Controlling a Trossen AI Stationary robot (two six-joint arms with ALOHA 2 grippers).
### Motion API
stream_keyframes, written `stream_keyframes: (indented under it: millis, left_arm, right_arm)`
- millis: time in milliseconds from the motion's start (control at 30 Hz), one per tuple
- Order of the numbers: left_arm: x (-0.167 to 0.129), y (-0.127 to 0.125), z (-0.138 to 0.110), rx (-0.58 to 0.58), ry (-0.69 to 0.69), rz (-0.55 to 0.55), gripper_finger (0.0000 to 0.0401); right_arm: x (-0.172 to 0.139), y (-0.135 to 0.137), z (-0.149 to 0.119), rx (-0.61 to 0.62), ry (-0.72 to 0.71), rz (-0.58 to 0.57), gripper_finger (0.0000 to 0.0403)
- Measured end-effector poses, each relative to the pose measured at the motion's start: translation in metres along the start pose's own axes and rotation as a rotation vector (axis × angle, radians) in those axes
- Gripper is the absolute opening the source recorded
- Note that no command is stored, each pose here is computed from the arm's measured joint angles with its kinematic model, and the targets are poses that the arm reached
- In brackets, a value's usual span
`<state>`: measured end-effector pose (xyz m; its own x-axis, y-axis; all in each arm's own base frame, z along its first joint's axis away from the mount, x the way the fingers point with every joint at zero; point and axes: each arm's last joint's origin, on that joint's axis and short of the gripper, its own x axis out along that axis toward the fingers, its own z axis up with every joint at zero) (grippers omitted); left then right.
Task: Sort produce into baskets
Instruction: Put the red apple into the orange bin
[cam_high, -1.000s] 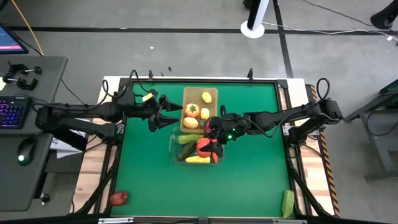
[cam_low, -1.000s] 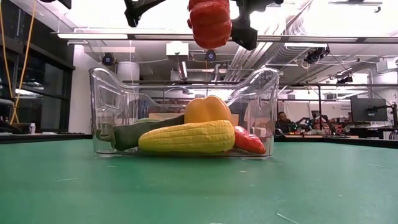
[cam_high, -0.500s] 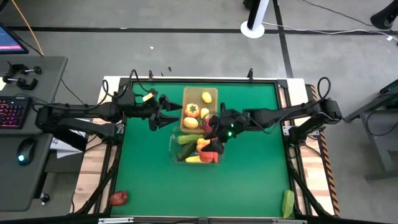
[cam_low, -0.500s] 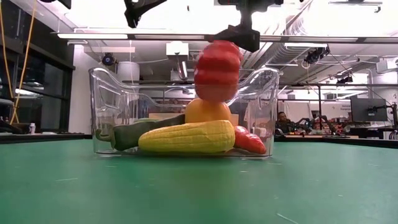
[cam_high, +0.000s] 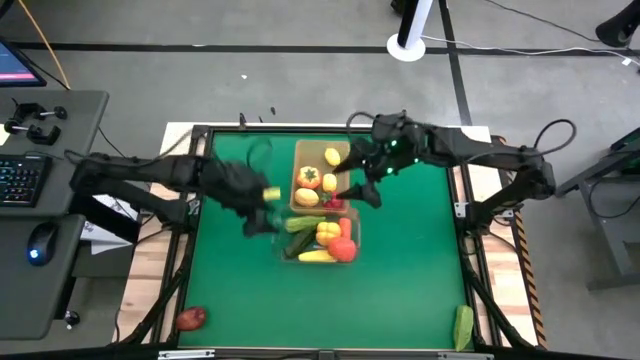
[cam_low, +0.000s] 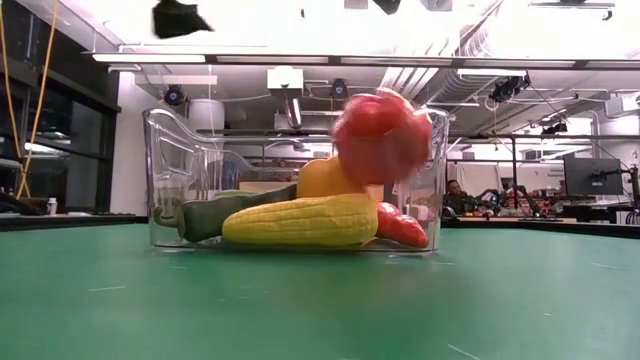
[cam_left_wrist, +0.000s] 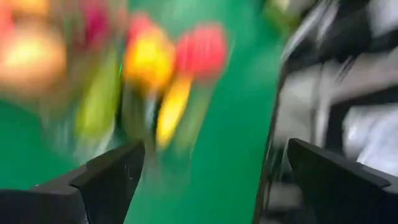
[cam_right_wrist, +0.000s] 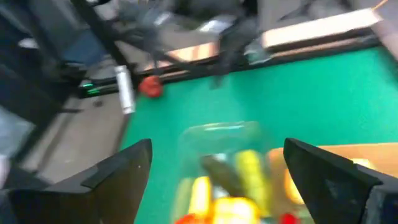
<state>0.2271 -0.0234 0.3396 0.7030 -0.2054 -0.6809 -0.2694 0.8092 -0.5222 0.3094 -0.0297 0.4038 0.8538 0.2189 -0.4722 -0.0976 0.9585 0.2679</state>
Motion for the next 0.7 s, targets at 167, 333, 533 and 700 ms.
stream_keyframes:
  millis: [167,333,533,700]
  left_arm:
    - [0.017,-0.034,-0.043,-0.021,0.398,0.091,0.0381]
    - [0.043,-0.065,-0.102,-0.044,0.69,0.211,0.0381]
    - [0.068,-0.077,-0.165,-0.125,0.958,0.524,0.0381]
    - [0.087,-0.087,-0.201,-0.176,1.139,0.584,0.0381]
  right_arm:
    - [-0.015,-0.005,0.004,-0.07,-0.005,-0.072,0.0354]
    - [-0.016,-0.013,0.001,-0.079,0.035,-0.095,0.0354]
    - [-0.016,-0.015,-0.002,-0.102,0.059,-0.101,0.0354]
    - [-0.016,-0.015,-0.002,-0.105,0.061,-0.1,0.0354]
